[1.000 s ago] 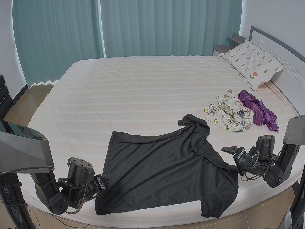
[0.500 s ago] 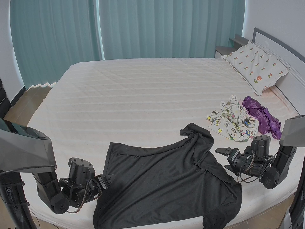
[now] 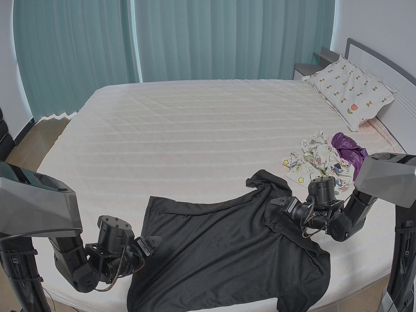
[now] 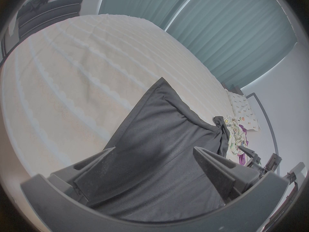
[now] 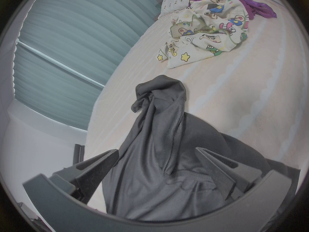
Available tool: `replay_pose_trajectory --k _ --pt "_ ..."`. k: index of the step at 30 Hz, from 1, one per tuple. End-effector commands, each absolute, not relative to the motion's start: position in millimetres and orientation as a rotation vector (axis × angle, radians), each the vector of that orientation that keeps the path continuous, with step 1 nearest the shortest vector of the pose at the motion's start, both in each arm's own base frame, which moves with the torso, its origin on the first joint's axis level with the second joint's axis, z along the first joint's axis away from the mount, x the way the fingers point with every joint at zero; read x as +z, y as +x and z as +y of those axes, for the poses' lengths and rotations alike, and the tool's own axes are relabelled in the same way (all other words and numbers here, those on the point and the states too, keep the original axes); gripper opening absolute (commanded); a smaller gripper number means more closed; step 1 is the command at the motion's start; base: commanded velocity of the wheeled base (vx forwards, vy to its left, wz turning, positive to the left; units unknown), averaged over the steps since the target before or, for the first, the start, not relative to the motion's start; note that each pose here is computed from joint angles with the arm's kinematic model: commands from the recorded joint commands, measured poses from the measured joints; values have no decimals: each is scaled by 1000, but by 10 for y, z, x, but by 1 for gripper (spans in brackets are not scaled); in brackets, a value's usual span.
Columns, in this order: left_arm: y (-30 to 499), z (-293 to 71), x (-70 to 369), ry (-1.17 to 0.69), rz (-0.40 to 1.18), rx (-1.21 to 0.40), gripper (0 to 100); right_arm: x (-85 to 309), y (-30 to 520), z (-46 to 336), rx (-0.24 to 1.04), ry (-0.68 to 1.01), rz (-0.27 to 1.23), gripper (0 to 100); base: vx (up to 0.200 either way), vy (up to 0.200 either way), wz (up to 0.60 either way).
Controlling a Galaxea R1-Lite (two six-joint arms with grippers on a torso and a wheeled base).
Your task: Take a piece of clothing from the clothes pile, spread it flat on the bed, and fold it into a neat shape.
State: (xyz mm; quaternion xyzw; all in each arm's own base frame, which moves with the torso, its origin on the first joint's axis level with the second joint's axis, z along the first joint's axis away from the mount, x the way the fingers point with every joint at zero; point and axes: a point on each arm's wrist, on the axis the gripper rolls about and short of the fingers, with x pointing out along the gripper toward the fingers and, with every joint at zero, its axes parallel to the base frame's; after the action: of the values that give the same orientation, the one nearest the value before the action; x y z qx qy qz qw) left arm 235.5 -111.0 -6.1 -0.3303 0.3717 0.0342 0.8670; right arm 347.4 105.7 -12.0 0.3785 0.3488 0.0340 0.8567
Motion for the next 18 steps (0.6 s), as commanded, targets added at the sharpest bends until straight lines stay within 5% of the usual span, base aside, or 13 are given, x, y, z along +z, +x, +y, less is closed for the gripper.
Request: replay_pose_trajectory --k 1,15,16,18 --pt "2348 -1127 -68 -710 781 72 100 -396 3686 1190 24 728 777 100 0 0 0" --pt "2343 -1111 -69 -712 780 81 100 -405 3889 1294 42 710 770 100 0 0 0" --pt "2346 -1107 -68 -714 778 82 100 -408 3897 1297 39 706 775 0 0 0 0" --pt "2349 -1100 -64 -716 776 84 100 -413 3920 1284 35 688 783 0 0 0 0"
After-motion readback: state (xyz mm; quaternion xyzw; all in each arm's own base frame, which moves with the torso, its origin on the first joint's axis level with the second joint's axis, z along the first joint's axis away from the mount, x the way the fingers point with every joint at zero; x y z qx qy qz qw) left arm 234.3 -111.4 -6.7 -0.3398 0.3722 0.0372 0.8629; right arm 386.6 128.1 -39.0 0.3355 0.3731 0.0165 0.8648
